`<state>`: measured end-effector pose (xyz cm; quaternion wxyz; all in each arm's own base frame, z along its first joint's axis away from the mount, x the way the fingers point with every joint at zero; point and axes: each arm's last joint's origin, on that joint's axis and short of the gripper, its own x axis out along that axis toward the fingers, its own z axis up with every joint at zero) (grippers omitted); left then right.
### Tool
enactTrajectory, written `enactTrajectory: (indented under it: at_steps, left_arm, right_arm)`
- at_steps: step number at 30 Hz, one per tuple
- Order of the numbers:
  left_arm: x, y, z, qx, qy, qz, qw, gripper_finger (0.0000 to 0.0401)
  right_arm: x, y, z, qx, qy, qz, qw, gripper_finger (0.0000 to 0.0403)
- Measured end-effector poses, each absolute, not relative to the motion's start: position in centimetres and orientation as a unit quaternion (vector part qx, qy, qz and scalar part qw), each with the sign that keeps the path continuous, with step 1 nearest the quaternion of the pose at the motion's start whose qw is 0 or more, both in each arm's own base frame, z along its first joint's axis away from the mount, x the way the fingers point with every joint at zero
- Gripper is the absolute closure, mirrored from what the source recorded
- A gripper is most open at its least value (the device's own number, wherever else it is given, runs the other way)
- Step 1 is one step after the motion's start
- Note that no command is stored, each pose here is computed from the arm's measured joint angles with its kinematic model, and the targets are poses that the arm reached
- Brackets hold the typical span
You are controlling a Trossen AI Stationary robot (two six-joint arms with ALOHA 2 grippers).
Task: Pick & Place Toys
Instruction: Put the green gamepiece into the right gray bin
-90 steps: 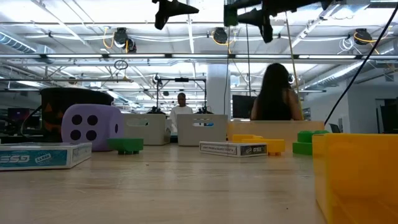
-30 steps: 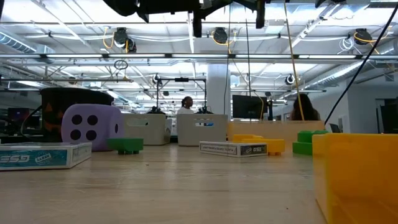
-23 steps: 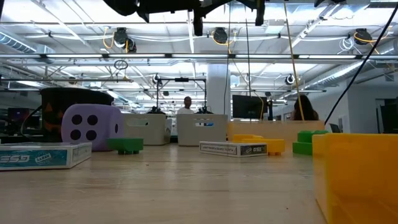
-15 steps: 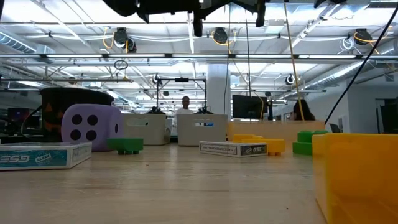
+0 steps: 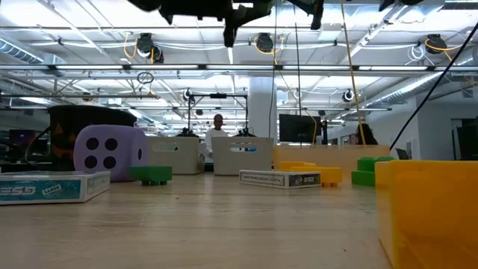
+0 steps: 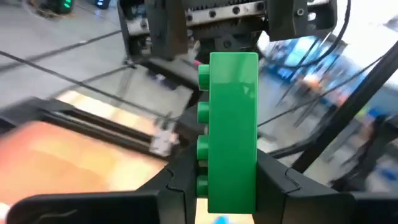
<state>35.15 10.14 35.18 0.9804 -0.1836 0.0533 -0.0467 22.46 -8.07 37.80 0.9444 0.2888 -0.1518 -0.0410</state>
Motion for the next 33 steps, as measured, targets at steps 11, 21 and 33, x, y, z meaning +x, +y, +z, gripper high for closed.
enactTrajectory:
  at_steps: [11, 21, 33]
  left_arm:
    - [33.7, 8.3, 40.4, 0.115, 0.248, 0.091, 0.958, 0.0295]
    - [34.5, 5.6, 39.2, 0.320, 0.333, 0.081, 0.883, 0.0293]
    - [37.4, 3.0, 35.1, 0.432, 0.399, -0.011, 0.808, 0.0305]
  right_arm:
    - [23.0, -8.2, 36.2, 0.319, -0.081, -0.052, 0.943, 0.0143]
    - [24.0, -8.4, 34.8, 0.348, -0.024, -0.018, 0.937, 0.0146]
    - [26.0, -8.8, 31.6, 0.393, 0.087, 0.021, 0.915, 0.0147]
